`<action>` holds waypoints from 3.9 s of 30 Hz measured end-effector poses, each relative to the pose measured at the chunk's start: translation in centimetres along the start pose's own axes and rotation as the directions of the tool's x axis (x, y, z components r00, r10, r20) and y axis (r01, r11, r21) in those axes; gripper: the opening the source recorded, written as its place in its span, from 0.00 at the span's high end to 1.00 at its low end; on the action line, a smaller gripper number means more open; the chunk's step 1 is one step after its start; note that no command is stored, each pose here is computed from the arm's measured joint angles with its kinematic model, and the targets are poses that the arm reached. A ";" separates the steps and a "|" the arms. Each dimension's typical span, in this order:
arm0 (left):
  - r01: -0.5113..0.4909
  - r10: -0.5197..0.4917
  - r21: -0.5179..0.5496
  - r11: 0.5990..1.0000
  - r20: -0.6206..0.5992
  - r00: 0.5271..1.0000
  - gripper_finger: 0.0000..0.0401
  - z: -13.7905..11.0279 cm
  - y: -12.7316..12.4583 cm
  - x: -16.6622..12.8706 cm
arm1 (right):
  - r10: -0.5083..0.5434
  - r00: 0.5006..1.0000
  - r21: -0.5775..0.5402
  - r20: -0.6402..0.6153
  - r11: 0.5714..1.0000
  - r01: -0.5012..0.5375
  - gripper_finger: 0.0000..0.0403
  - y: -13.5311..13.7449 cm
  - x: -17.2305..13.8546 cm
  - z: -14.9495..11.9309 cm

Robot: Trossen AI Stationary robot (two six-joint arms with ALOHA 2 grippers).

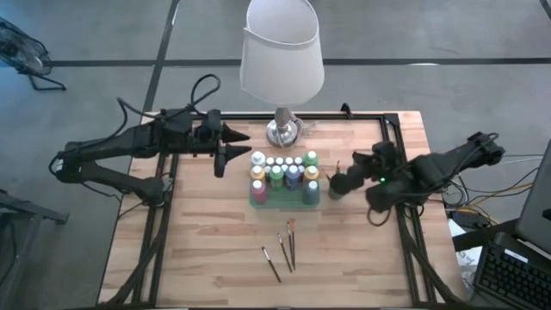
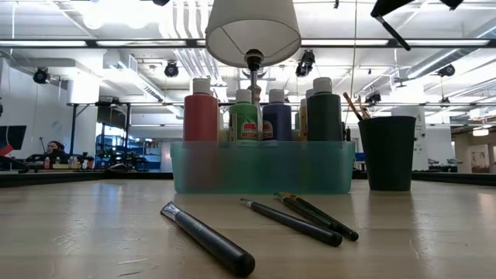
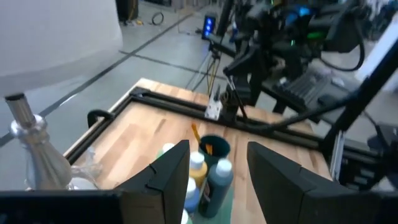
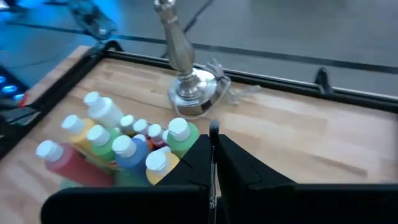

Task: Pick & Place Paint Supplies
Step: Put the black paint brush into the black cup

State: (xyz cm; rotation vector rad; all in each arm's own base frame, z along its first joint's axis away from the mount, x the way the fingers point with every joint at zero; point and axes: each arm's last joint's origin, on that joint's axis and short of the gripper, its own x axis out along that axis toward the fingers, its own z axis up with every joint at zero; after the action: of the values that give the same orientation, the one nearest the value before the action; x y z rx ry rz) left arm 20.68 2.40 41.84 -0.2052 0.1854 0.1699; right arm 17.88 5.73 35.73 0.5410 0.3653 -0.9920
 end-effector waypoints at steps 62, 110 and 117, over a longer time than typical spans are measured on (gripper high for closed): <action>-0.187 0.200 -0.096 0.978 0.151 0.968 0.58 1.1 0.4 1.1 | 0.575 0.797 -0.430 0.185 0.777 -0.461 0.98 -9.0 8.1 -7.3; -0.187 0.201 -0.099 0.977 0.157 0.967 0.58 1.1 0.4 1.1 | 0.508 0.861 -0.400 -0.036 0.782 -0.478 0.74 -9.7 11.4 -12.2; -0.187 0.201 -0.099 0.977 0.157 0.967 0.58 1.1 0.4 1.1 | 0.542 0.840 -0.386 0.009 0.777 -0.497 0.61 -8.5 10.4 -10.4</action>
State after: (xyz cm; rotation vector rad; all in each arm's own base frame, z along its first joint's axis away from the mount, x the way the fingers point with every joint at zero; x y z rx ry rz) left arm 21.83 3.19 42.64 -0.2553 0.0310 0.3894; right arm 15.28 0.91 19.65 0.2096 0.2623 -0.3917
